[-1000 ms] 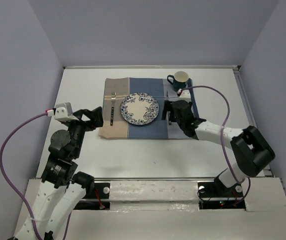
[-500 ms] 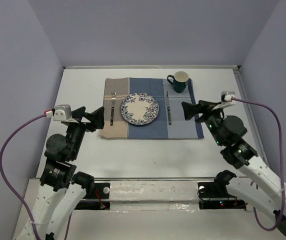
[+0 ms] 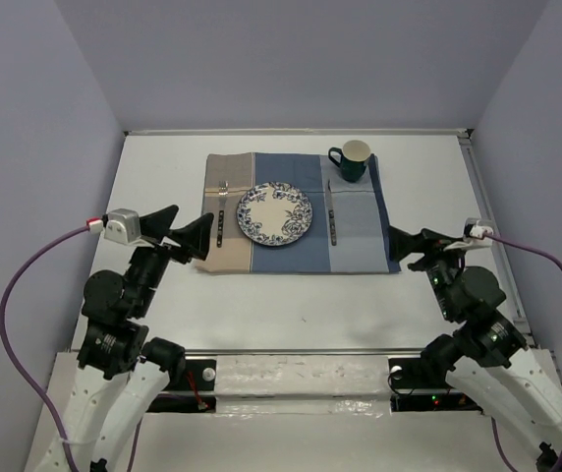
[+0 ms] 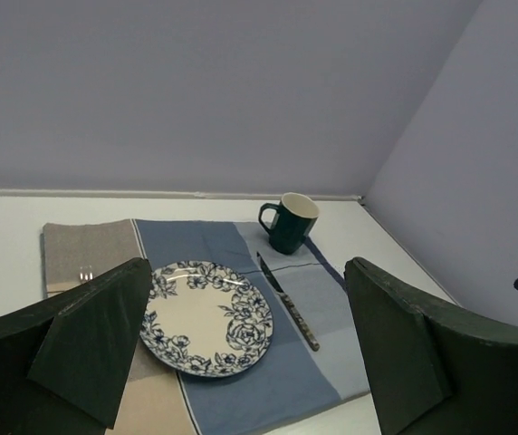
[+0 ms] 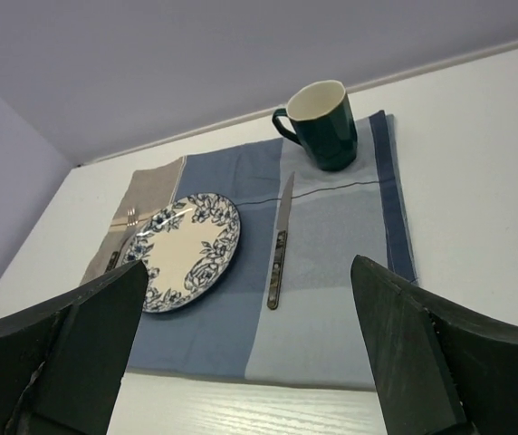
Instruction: Set the dinner table for one person
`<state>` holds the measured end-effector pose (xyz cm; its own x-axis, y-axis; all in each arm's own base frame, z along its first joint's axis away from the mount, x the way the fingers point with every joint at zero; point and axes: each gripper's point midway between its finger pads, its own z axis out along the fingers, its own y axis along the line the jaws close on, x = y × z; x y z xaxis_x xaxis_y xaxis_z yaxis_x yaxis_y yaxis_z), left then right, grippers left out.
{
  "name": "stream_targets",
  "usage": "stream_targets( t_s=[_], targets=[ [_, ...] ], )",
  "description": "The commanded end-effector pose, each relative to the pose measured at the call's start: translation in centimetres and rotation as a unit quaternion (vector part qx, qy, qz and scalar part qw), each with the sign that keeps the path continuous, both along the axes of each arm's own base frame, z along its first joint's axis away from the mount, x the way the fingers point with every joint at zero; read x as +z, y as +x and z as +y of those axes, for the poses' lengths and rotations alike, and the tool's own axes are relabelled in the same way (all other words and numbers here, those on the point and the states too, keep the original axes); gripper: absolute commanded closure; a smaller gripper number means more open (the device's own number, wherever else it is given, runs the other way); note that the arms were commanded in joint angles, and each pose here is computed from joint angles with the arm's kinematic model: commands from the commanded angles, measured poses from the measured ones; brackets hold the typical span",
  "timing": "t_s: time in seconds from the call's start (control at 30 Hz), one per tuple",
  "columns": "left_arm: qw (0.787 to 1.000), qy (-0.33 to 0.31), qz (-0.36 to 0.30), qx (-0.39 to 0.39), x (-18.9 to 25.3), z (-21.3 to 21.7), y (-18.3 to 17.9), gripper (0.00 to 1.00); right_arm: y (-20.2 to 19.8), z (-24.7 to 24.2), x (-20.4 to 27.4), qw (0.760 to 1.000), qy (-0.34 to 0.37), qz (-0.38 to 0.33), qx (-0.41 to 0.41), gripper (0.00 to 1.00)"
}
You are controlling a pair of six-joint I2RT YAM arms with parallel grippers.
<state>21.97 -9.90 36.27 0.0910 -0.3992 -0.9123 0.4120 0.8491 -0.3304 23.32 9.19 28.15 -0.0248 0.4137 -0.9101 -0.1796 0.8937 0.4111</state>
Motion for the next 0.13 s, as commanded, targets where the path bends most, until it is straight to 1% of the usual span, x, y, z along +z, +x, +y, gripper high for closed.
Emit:
stream_targets(
  t_s=[0.0,0.1],
  targets=[
    [0.999,0.002,-0.024,-0.046,1.15,-1.59,-0.42,0.01,-0.48,-0.76,1.42,1.0,0.016,-0.008,-0.01,0.0],
    [0.998,0.004,-0.013,-0.056,0.78,-2.04,-0.21,0.01,-0.63,-1.21,1.95,0.999,0.021,-0.014,-0.019,0.0]
  ],
)
